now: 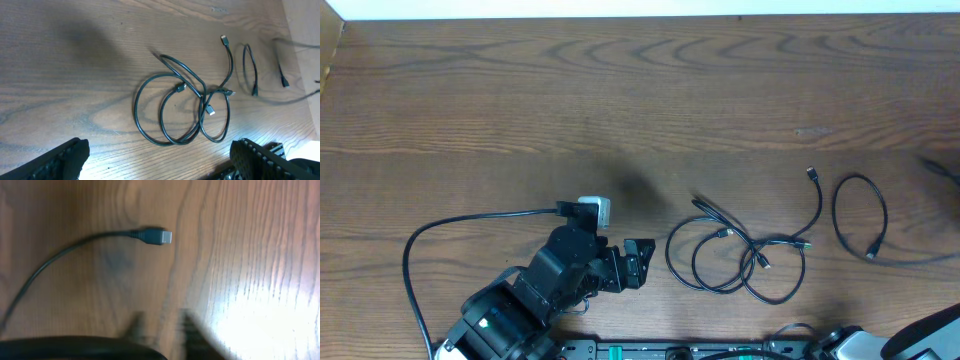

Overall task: Untangle cables
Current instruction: 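Carry the separated cable to the far right with the right gripper, then move the right gripper back over the center cable pile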

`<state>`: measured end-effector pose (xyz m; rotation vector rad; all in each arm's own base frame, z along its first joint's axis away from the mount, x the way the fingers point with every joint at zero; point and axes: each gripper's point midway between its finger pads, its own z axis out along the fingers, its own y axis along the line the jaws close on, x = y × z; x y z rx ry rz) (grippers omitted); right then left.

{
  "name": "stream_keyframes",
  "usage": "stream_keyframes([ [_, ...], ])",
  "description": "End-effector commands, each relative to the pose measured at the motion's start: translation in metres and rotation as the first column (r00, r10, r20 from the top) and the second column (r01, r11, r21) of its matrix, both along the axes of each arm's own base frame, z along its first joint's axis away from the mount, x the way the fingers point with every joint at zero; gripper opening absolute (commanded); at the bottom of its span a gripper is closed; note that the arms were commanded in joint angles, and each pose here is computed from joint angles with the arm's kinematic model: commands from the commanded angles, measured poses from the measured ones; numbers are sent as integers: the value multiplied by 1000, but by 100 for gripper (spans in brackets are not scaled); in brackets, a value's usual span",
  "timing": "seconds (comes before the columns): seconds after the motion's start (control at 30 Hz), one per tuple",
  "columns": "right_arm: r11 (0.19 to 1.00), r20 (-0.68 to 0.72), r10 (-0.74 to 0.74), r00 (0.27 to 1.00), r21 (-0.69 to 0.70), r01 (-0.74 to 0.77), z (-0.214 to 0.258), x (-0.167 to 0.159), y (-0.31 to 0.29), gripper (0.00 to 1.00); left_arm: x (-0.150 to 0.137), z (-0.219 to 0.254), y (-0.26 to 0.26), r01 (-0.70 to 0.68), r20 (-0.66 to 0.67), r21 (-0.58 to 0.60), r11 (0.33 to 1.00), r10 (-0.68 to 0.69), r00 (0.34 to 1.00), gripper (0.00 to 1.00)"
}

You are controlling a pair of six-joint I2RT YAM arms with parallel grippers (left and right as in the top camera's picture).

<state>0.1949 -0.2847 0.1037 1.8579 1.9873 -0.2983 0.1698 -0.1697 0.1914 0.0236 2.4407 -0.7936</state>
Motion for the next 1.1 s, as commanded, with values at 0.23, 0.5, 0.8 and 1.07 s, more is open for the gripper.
stream_keyframes([
  [0.23, 998, 60, 50, 997, 34, -52, -12, 9, 9, 99, -1, 7, -2, 5, 1, -23, 1000, -4, 1000, 94],
  [0.5, 765, 412, 608, 679, -73, -640, 23, 95, 61, 99, -2, 7, -2, 7, 0, -24, 1000, -6, 1000, 94],
  [0.8, 390, 551, 816, 178, -296, -872, 62, 135, 144, 99, -2, 7, -2, 6, 1, -24, 1000, -6, 1000, 94],
  [1.07, -46, 441, 873, -207, -350, -936, 52, 146, 253, 99, -2, 7, -2, 6, 1, -24, 1000, -6, 1000, 94],
])
